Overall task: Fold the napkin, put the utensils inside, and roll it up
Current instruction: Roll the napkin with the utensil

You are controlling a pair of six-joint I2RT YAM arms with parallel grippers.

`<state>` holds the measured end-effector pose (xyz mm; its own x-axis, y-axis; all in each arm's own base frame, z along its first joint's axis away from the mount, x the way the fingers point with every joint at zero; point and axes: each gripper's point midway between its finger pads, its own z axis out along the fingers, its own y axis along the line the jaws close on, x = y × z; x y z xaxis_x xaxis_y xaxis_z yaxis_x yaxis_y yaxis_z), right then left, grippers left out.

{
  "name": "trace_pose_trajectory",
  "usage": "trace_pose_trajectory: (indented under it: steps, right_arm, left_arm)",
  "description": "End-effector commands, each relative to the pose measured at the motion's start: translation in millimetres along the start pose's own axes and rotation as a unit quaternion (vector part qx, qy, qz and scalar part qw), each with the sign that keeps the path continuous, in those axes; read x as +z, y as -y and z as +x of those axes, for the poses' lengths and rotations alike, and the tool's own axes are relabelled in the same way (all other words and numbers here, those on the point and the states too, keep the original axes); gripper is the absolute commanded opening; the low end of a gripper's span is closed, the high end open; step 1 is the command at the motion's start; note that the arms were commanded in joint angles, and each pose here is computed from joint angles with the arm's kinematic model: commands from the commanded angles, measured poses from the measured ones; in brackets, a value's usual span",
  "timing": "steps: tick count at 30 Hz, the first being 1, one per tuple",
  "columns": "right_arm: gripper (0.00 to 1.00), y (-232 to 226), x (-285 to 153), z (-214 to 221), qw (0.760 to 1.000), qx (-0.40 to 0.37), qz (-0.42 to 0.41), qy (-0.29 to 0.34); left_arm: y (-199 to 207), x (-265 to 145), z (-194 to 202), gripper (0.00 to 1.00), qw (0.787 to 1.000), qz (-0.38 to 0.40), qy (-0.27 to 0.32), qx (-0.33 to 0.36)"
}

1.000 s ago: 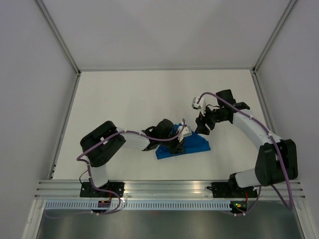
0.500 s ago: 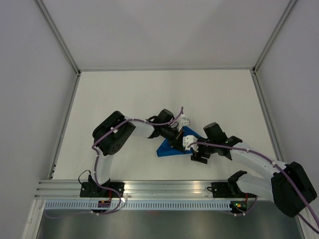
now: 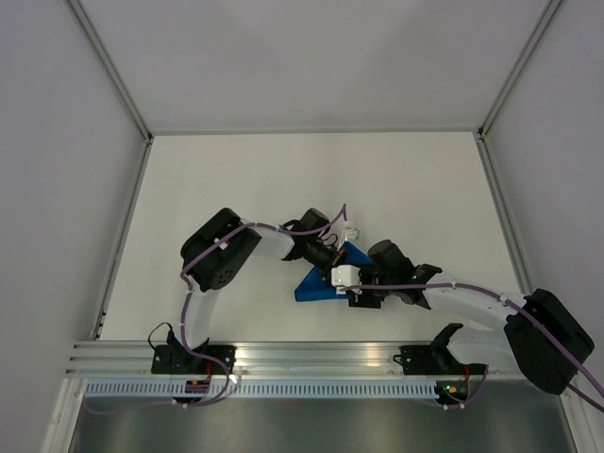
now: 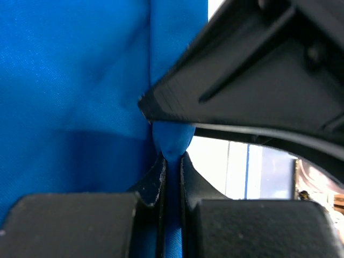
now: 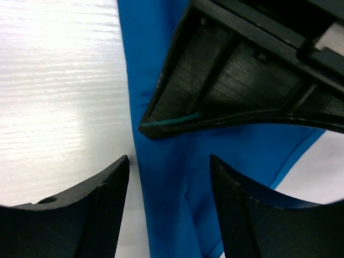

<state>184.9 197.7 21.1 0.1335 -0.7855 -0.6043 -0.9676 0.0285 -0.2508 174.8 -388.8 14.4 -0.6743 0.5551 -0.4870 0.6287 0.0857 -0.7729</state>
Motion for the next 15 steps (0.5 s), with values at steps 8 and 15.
trace_pose_trajectory:
  steps: [8,15]
  right_arm:
    - [0.5,-10,15,-2,1.0,0.0,-0.016,-0.012]
    - [0.29,-18,18,9,0.999,0.008,-0.037,-0.036]
  left_arm:
    - [-41,0,52,0.02,0.989,-0.073,-0.053,-0.115]
    - [-32,-7,38,0.29,0.992,-0.069,-0.037,-0.104]
